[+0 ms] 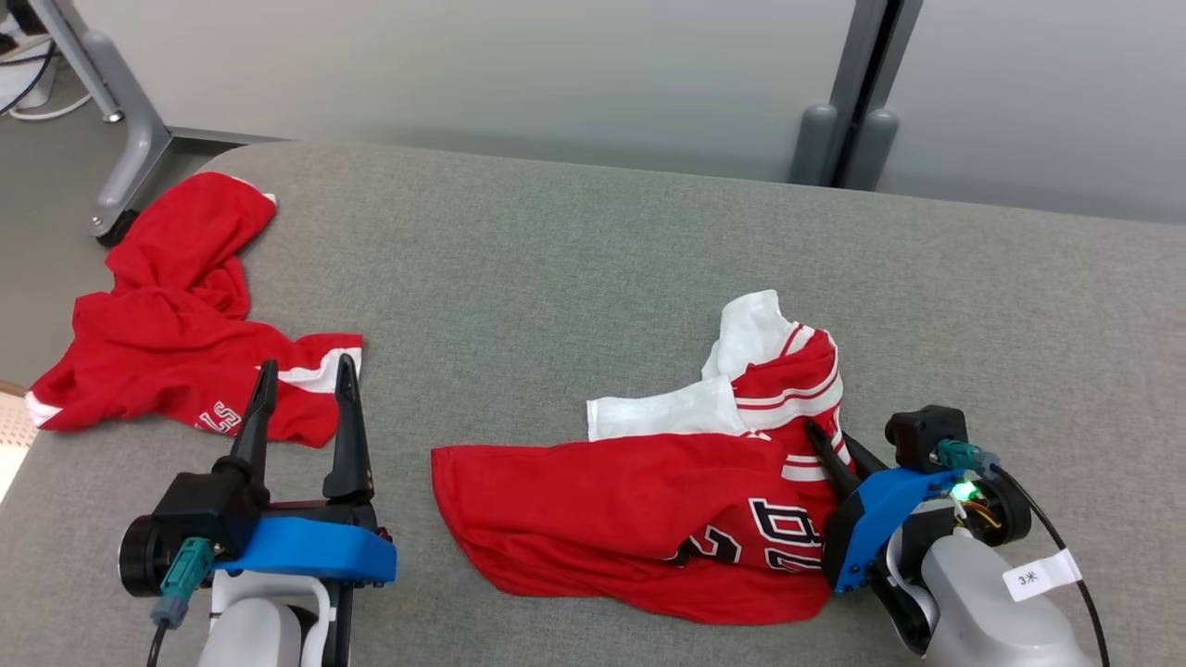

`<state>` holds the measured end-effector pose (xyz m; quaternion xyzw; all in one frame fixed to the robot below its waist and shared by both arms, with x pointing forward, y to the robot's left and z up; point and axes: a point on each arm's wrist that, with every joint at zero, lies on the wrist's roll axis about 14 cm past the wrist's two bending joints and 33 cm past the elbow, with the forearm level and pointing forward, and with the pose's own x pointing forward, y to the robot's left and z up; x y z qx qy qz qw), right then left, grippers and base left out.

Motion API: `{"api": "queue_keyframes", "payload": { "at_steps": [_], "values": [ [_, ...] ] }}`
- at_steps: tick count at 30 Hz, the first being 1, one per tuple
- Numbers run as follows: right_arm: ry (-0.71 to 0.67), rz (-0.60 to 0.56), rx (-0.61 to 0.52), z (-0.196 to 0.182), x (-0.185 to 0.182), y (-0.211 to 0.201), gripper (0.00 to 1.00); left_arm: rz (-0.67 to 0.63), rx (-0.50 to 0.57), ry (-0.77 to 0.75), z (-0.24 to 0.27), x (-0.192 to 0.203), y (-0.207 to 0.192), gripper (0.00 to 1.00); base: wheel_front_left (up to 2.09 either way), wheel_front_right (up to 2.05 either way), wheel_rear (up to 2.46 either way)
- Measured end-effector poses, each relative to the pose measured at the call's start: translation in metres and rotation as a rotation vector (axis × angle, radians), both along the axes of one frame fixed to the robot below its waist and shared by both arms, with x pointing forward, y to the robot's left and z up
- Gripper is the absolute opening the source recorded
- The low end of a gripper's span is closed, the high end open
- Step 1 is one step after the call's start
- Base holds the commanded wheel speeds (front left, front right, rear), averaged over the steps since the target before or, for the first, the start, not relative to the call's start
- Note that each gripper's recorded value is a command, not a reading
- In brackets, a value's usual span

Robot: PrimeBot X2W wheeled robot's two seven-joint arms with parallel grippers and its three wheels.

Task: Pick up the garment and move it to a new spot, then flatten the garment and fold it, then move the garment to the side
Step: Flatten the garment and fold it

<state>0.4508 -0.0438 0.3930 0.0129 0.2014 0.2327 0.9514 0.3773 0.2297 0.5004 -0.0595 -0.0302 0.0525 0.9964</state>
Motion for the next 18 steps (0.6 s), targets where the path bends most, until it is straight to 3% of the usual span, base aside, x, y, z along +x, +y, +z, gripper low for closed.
{"api": "queue_keyframes", "payload": {
  "at_steps": [11, 18],
  "values": [
    [-0.108, -0.211, 0.101, 0.026, -0.014, -0.081, 0.0, -0.085, -0.032, 0.004, -0.005, 0.013, -0.033, 1.0, 0.0, 0.0, 0.0],
    [-0.09, -0.354, 0.088, 0.022, -0.047, -0.138, 0.0, -0.144, -0.04, 0.001, -0.005, 0.024, -0.054, 1.0, 0.0, 0.0, 0.0]
  ]
}}
